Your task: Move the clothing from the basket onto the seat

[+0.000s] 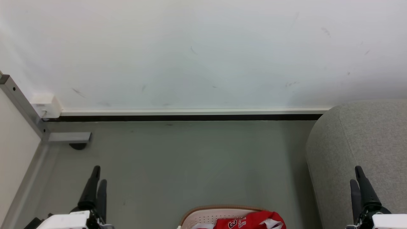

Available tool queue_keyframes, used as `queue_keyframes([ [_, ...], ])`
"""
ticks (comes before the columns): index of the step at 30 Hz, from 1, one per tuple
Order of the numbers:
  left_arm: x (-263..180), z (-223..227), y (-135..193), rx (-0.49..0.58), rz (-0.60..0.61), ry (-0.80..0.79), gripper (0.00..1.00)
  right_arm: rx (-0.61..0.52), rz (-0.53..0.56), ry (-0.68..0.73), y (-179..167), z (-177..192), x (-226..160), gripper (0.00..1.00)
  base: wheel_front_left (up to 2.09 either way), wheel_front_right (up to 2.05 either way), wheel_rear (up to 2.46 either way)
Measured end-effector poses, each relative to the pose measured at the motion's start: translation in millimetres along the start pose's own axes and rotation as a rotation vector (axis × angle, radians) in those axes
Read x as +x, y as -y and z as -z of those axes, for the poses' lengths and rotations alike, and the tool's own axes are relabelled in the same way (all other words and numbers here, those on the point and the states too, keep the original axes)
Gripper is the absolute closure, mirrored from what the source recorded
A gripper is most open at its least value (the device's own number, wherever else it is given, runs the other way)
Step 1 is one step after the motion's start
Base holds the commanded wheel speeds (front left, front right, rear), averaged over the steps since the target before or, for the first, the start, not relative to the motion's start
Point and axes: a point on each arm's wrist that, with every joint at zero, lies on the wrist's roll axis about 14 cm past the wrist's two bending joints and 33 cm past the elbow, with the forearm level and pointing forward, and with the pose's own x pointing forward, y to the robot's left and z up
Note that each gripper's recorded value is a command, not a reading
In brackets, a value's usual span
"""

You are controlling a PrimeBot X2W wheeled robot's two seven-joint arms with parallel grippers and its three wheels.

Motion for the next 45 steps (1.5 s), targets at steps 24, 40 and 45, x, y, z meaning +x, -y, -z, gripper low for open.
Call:
queue_keyframes([
  [24,2,8,25,0.456,0.089,0.03,0.0,-0.435,-0.134,0.001,-22,7,-1,0.0,0.0,0.0,0.0],
  [40,1,20,27,0.837,0.122,0.026,0.0,-0.839,-0.168,-0.036,-14,17,-4,0.0,0.0,0.0,0.0],
  [45,1,22,27,0.912,0.123,0.029,0.0,-0.914,-0.172,-0.047,-11,22,-5,0.0,0.0,0.0,0.0],
])
